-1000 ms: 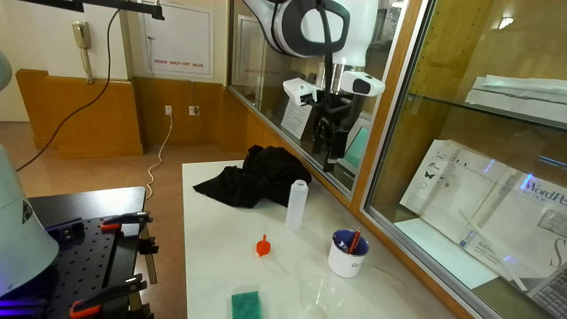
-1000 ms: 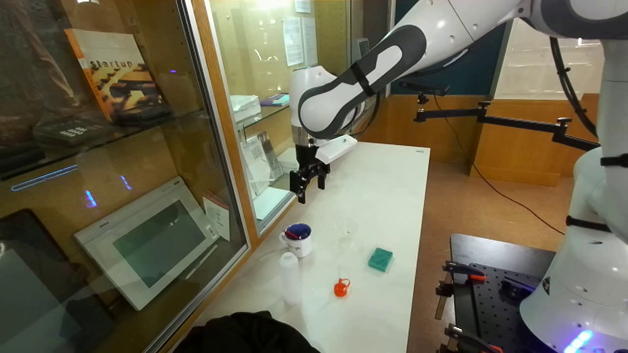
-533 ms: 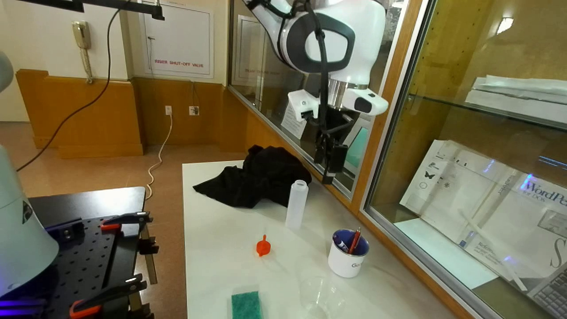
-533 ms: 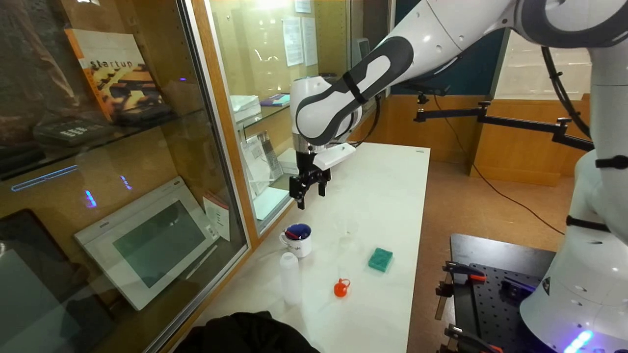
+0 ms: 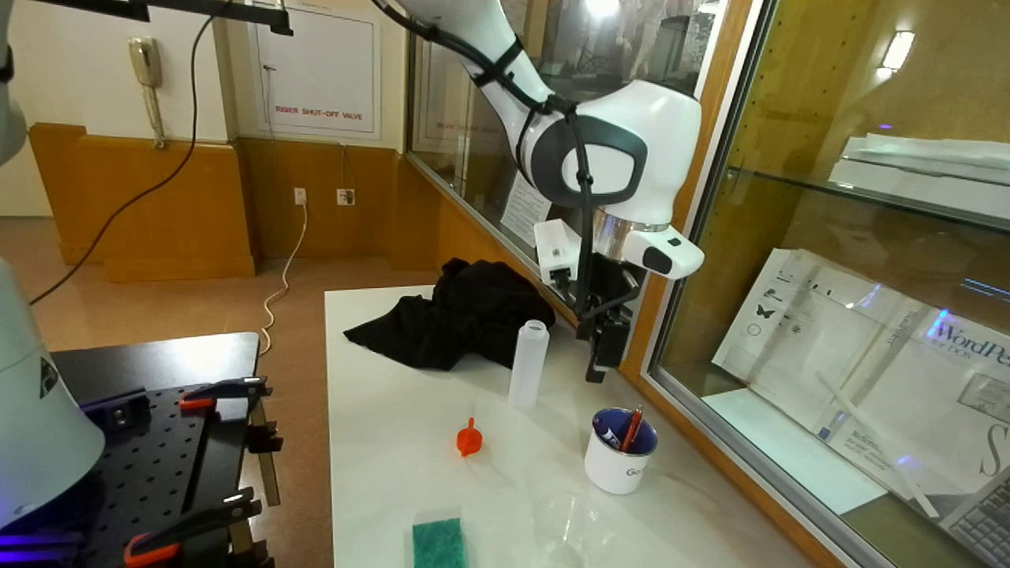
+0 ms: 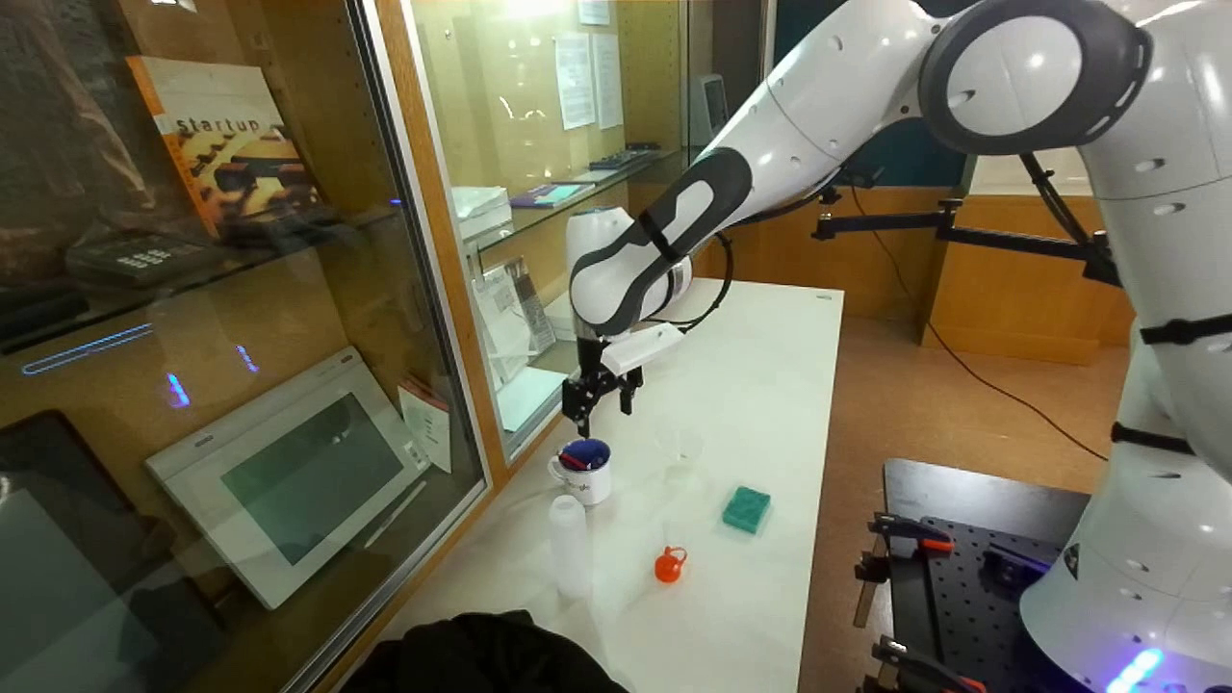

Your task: Remove the marker and pen from the white cup and put them in the plastic cup

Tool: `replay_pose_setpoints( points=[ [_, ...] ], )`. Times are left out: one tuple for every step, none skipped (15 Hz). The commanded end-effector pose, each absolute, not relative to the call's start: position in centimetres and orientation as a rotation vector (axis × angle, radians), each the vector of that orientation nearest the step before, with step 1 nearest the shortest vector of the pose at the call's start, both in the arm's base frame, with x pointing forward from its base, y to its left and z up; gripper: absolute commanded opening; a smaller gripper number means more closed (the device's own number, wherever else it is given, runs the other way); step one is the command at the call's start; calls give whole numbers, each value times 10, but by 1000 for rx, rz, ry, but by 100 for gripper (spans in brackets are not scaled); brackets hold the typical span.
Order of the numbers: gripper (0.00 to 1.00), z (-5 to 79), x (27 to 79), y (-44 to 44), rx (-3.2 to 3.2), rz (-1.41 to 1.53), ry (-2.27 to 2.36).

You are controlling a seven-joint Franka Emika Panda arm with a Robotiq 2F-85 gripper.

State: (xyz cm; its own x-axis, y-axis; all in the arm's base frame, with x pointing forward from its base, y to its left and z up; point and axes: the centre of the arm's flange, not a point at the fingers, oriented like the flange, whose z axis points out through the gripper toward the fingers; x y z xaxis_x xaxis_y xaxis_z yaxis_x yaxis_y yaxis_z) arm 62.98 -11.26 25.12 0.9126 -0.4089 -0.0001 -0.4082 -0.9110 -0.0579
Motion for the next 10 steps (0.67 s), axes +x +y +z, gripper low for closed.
replay_pose_setpoints(
  points=[
    [100,229,646,-119,-3016,-89,727],
    [100,222,647,-121,-3012,-109,747],
    [100,216,648,-123,-3012,-126,766],
    [100,209,650,-125,-3011,-138,789],
    [100,203,650,-128,-3010,-141,809],
    [100,197,651,-130,-3009,-142,828],
    [100,192,651,-132,-3009,-139,840],
    [100,188,651,-134,-3007,-134,858],
    [100,183,652,-135,-3007,-128,865],
    [100,179,652,-136,-3005,-120,878]
  ],
)
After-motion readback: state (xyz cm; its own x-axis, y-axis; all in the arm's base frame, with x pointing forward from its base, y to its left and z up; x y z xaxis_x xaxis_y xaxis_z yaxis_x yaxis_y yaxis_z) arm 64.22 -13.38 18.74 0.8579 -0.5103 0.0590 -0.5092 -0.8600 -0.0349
